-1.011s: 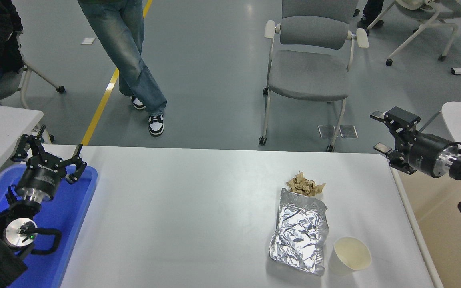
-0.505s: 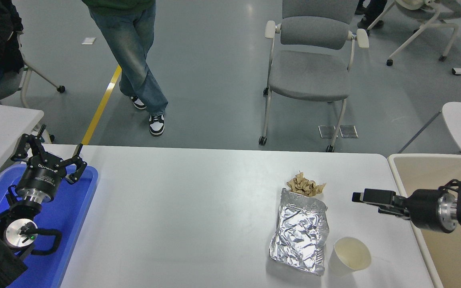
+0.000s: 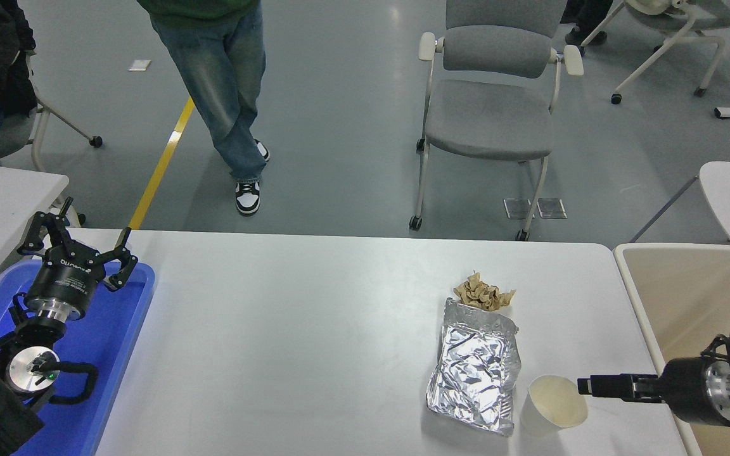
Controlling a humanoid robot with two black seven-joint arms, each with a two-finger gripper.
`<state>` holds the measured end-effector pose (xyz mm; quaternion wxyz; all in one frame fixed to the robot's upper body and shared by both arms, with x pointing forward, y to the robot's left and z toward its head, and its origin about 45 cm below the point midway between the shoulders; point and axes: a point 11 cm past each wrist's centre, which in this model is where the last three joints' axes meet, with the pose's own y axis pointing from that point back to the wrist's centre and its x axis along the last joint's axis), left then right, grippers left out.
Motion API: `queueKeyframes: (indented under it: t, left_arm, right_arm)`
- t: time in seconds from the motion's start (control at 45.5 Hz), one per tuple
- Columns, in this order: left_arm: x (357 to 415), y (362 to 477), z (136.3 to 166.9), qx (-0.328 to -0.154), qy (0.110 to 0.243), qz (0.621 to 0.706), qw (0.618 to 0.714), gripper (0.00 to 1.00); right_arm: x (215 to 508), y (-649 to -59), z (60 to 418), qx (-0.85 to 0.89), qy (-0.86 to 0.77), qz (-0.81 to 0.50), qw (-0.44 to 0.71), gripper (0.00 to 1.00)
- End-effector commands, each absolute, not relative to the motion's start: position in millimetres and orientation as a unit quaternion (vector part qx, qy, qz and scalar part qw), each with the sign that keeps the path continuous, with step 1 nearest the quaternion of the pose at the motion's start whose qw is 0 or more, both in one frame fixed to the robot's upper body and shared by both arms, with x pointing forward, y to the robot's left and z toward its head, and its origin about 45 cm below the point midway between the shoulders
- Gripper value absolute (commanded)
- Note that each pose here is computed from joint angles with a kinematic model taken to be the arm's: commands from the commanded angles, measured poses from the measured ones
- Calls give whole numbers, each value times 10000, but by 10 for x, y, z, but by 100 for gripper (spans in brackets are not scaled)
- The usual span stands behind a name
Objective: Clean the table surface
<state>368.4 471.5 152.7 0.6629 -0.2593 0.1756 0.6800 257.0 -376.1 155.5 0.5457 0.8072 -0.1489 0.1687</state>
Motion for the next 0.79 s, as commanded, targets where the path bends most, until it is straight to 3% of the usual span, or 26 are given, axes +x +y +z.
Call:
queueKeyframes:
  t: [0.0, 0.769]
  left_arm:
    - [3684, 4716, 1527, -2593, 1755, 6801, 6629, 100]
    - [3684, 4716, 1527, -2593, 1755, 6801, 6629, 100]
  right_arm:
    - [2551, -3706, 1475, 8043, -1377, 1699, 5526, 100]
    - [2596, -3439, 1103, 8021, -1208, 1556, 5638, 90]
